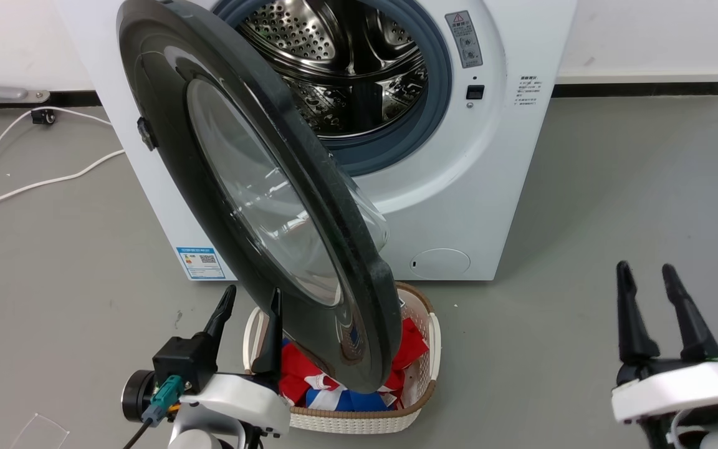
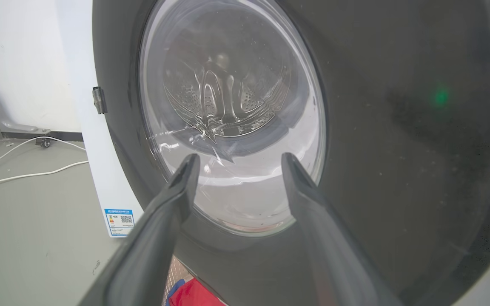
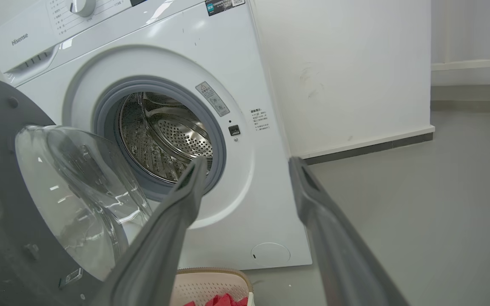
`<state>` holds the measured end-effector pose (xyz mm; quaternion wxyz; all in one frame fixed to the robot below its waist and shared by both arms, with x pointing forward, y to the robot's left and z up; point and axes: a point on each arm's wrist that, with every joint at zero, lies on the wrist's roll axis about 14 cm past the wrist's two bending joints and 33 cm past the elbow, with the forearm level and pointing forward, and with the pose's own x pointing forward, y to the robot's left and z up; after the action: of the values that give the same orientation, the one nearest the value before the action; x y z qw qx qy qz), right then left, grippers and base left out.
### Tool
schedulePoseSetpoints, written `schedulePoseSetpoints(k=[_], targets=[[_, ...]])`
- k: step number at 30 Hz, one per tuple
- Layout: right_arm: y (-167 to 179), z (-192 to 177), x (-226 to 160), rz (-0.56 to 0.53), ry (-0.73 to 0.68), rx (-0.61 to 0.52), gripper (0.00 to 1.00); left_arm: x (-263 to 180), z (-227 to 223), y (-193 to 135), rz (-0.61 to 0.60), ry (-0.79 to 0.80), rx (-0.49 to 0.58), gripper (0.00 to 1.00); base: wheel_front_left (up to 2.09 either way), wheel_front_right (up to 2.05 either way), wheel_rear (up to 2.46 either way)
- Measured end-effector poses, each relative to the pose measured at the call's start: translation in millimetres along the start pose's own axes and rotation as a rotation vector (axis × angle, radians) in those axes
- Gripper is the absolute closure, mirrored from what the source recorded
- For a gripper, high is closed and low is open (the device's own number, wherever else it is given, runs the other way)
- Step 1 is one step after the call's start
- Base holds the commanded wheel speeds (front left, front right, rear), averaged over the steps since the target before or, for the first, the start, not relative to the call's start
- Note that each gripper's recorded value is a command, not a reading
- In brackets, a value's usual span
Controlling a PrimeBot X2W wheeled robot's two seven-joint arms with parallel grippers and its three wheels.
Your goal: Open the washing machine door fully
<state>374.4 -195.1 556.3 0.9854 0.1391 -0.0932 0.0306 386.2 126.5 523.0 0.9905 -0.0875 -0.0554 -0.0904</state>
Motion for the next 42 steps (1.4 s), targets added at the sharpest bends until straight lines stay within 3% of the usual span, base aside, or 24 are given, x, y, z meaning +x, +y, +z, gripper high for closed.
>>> schedulePoseSetpoints(k=[5,12,26,41,42], targets=[[16,-19,-13,0.043,0.072,-0.12,0.0,-4,-3,2,0.008,0.008,-0.002,0.0,0.0,0.0,0.0],[21,-27,-20,0.051,0.099,-0.176,0.0,-5,-4,0,0.002,0.012,-0.009,0.0,0.0,0.0,0.0],[5,-19,-21,-0.002,0.066,-0.174,0.0,-8,-9,0,0.01,0.025,-0.024,0.0,0.0,0.0,0.0],[12,-21,-22,0.017,0.089,-0.177,0.0,-9,-10,1,0.015,0.03,-0.019,0.0,0.0,0.0,0.0],[12,-20,-22,0.018,0.089,-0.177,0.0,-9,-10,1,0.016,0.032,-0.018,0.54,0.0,0.0,0.0]])
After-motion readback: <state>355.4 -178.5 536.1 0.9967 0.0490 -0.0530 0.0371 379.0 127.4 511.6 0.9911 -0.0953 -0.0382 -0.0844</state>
